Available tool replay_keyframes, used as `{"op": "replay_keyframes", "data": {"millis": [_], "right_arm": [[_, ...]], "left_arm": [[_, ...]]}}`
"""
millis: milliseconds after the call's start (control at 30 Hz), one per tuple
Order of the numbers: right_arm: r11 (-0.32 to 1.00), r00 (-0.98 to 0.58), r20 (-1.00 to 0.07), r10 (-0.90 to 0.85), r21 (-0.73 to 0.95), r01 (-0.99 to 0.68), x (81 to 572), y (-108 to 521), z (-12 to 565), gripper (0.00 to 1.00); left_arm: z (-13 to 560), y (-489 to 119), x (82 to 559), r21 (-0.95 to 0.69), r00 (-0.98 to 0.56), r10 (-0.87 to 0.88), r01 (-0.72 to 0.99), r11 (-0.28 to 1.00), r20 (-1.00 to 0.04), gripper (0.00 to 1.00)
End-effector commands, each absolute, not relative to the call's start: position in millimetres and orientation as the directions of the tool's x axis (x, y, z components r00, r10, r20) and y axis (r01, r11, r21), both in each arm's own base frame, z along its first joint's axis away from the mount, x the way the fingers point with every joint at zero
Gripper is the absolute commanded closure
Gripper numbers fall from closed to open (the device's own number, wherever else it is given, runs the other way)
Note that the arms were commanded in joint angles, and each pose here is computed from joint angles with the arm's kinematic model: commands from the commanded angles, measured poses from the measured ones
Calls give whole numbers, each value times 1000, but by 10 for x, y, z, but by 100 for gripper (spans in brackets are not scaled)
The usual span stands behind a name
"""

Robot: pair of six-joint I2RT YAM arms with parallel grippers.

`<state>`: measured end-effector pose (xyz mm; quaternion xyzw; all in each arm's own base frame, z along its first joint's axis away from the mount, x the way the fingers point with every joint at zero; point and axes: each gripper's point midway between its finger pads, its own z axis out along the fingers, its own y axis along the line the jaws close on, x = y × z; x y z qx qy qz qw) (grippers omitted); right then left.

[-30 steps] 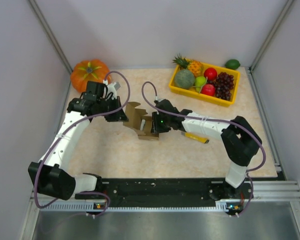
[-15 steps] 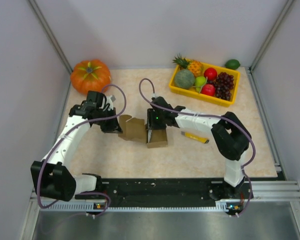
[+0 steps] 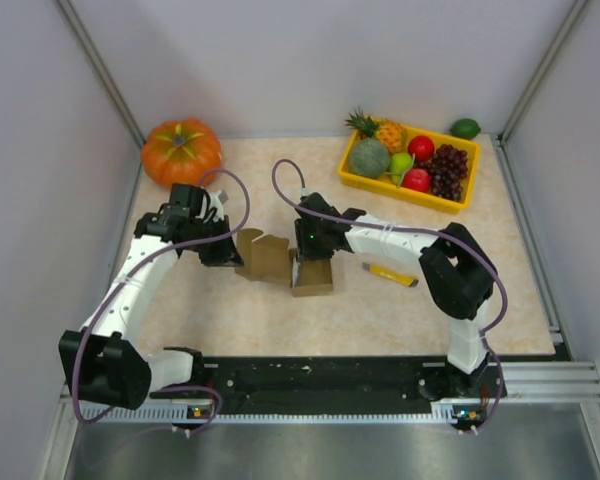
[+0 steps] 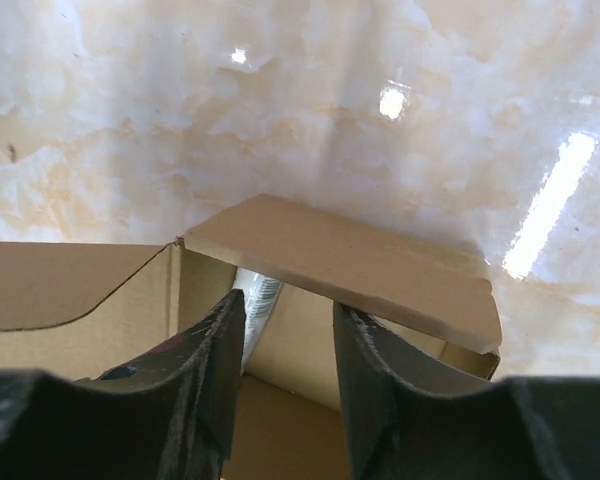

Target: Unpack the express box

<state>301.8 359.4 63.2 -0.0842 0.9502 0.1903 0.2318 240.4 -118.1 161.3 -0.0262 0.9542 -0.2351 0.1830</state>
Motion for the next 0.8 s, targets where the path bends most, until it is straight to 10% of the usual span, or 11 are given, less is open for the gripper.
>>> {"op": "replay_keyframes", "data": {"millis": [0, 767], "right_arm": [[915, -854, -513, -89, 297, -273, 3024, 3651, 819, 64], [921, -916, -399, -30, 345, -181, 2904, 3837, 360, 58]], "left_arm": [[1797, -1265, 2426, -508, -911, -141, 83, 857, -387, 100], [1730, -1324, 2357, -551, -918, -171, 59, 832, -357, 100]]}}
